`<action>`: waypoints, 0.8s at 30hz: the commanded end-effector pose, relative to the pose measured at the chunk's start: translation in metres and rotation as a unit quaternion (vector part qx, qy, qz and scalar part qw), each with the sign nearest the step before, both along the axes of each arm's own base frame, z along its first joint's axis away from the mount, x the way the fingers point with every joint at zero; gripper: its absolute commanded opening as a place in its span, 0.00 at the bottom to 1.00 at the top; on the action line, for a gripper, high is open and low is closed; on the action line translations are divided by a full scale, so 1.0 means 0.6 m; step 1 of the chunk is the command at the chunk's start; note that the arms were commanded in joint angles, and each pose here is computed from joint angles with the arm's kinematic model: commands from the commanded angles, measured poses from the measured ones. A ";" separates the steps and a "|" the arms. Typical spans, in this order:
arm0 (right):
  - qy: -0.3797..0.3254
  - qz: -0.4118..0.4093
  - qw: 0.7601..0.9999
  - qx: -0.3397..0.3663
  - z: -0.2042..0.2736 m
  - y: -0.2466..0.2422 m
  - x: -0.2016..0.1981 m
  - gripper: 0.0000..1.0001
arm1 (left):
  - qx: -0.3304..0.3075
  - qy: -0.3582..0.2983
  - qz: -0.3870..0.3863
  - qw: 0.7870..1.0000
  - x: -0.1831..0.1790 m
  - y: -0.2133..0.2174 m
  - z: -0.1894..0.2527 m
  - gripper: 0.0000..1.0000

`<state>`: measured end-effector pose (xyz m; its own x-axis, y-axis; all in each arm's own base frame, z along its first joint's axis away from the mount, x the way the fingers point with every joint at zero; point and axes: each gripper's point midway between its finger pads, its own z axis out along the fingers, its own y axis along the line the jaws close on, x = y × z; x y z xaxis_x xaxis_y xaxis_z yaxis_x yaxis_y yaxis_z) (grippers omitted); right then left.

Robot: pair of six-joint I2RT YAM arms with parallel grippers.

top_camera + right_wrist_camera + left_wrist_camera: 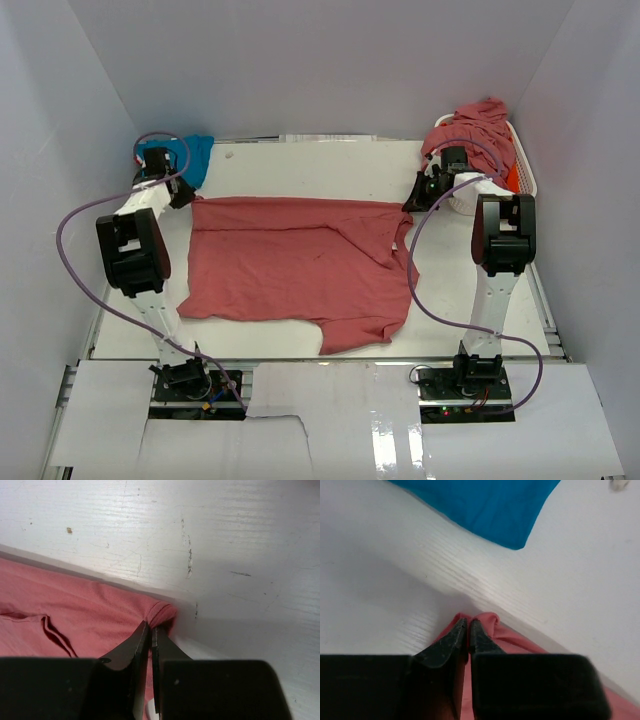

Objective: Fold and stack the t-shirts
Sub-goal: Fold the flattened tshirt in 1/3 of the way

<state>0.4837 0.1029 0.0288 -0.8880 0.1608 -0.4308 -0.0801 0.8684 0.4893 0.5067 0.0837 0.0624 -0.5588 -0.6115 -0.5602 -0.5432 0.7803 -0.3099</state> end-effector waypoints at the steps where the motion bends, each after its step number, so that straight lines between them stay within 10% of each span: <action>1: -0.015 -0.004 1.000 -0.013 0.022 -0.010 0.003 0.08 | 0.023 -0.148 0.031 0.988 0.043 0.034 0.142 0.23; 5: -0.015 -0.004 1.000 -0.011 0.021 -0.009 0.005 0.08 | 0.009 -0.162 0.024 0.986 0.056 0.026 0.136 0.70; 8: -0.015 -0.001 1.000 -0.012 0.020 -0.008 0.005 0.08 | -0.013 -0.143 0.008 0.990 0.069 0.015 0.112 0.82; 24: -0.012 0.000 1.000 -0.015 0.016 -0.007 0.006 0.08 | -0.044 -0.139 -0.077 0.986 0.061 -0.022 0.077 0.77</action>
